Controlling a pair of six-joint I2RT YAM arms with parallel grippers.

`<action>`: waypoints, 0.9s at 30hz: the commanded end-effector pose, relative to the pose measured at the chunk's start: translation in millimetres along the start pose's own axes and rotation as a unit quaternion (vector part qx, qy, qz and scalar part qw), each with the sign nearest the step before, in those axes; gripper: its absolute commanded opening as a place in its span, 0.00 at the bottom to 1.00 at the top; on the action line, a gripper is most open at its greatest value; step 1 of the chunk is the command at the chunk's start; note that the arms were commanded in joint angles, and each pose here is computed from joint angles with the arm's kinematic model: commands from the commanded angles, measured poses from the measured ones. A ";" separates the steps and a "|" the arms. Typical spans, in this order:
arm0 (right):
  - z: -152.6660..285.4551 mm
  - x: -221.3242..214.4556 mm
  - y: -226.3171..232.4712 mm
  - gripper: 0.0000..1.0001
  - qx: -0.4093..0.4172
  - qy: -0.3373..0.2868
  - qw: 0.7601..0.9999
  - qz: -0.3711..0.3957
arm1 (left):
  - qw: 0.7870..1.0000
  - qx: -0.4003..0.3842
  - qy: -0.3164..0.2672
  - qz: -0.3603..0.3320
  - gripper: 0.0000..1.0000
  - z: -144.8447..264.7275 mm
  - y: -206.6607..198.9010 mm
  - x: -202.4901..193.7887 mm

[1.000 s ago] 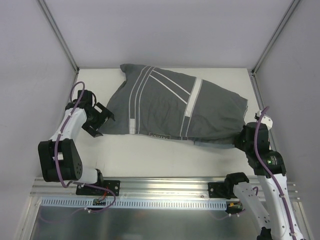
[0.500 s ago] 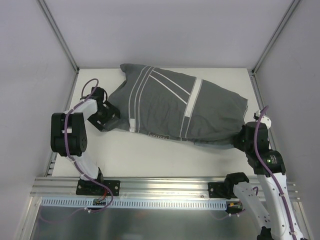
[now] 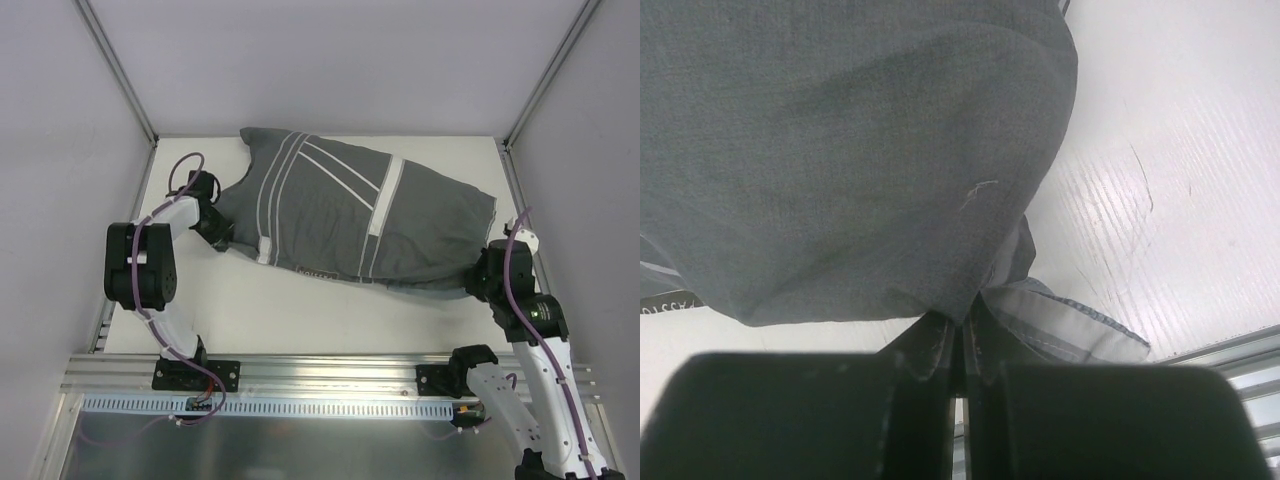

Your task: Remove the pillowcase from the pillow

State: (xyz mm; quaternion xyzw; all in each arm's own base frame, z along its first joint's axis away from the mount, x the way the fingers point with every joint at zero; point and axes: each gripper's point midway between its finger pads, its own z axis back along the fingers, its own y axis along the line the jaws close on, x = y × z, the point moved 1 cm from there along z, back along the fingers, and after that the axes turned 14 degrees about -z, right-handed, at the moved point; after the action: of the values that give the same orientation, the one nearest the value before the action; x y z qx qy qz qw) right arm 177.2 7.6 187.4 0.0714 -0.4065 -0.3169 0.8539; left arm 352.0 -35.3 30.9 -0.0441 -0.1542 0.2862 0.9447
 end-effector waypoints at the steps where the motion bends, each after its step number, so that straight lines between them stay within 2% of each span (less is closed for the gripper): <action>1: 5.3 16.2 11.5 0.01 0.013 -0.017 1.000 -0.001 | 0.997 -0.066 -0.042 -0.018 0.00 48.4 -17.1 14.3; 4: 11.2 25.8 16.9 0.01 0.021 -0.028 0.999 0.004 | 0.986 -0.124 -0.110 -0.031 0.00 116.1 -27.0 23.2; 5: 14.0 30.0 19.0 0.01 0.024 -0.033 0.999 0.009 | 0.975 -0.153 -0.159 -0.034 0.00 155.6 -30.8 29.9; 8: 35.1 57.0 33.1 0.01 0.045 -0.065 0.997 0.007 | 0.958 -0.162 -0.236 0.003 0.00 213.5 -14.4 42.7; 9: 40.0 65.3 38.2 0.01 0.049 -0.071 0.996 0.011 | 0.941 -0.185 -0.285 0.015 0.00 251.6 -9.0 49.0; 10: 59.1 84.4 46.5 0.01 0.063 -0.097 0.993 0.005 | 0.933 -0.193 -0.304 0.017 0.00 269.3 -6.8 51.1; 11: 67.7 93.8 50.6 0.01 0.069 -0.108 0.992 0.004 | 0.916 -0.212 -0.339 0.018 0.00 304.3 -6.5 54.5; 13: 84.9 111.4 56.7 0.01 0.077 -0.131 0.988 0.004 | 0.911 -0.214 -0.353 0.016 0.00 329.4 -2.0 52.8; 14: 106.0 128.0 63.7 0.01 0.097 -0.156 0.983 -0.003 | 0.899 -0.228 -0.375 0.013 0.00 356.4 -4.3 54.7; 16: 126.3 142.2 68.3 0.01 0.111 -0.178 0.978 -0.004 | 0.898 -0.228 -0.377 0.018 0.00 371.1 -0.6 50.7; 17: 147.5 154.0 72.5 0.01 0.131 -0.199 0.971 -0.012 | 0.888 -0.239 -0.394 0.015 0.00 391.3 -1.0 49.7; 19: 168.3 161.3 74.6 0.01 0.150 -0.212 0.965 -0.013 | 0.880 -0.246 -0.406 0.015 0.00 408.9 1.7 44.4; 20: 191.0 170.4 75.8 0.01 0.170 -0.233 0.957 -0.019 | 0.867 -0.256 -0.427 0.014 0.00 429.6 4.0 39.8; 24: 242.1 176.0 66.7 0.01 0.203 -0.259 0.944 -0.022 | 0.841 -0.270 -0.468 0.032 0.00 481.2 18.6 20.7; 25: 253.3 177.1 63.1 0.01 0.210 -0.270 0.939 -0.024 | 0.825 -0.272 -0.495 0.038 0.00 504.4 25.3 16.5; 27: 276.2 181.2 53.2 0.01 0.217 -0.296 0.930 -0.031 | 0.816 -0.271 -0.509 0.043 0.00 519.3 32.6 9.1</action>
State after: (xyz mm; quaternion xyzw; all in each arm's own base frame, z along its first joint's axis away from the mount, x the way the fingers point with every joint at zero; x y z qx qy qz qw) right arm 113.8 -9.7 468.5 0.1630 -0.6398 -0.2583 0.7053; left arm 215.5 -16.0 467.6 -0.1640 -0.6092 0.2459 0.7359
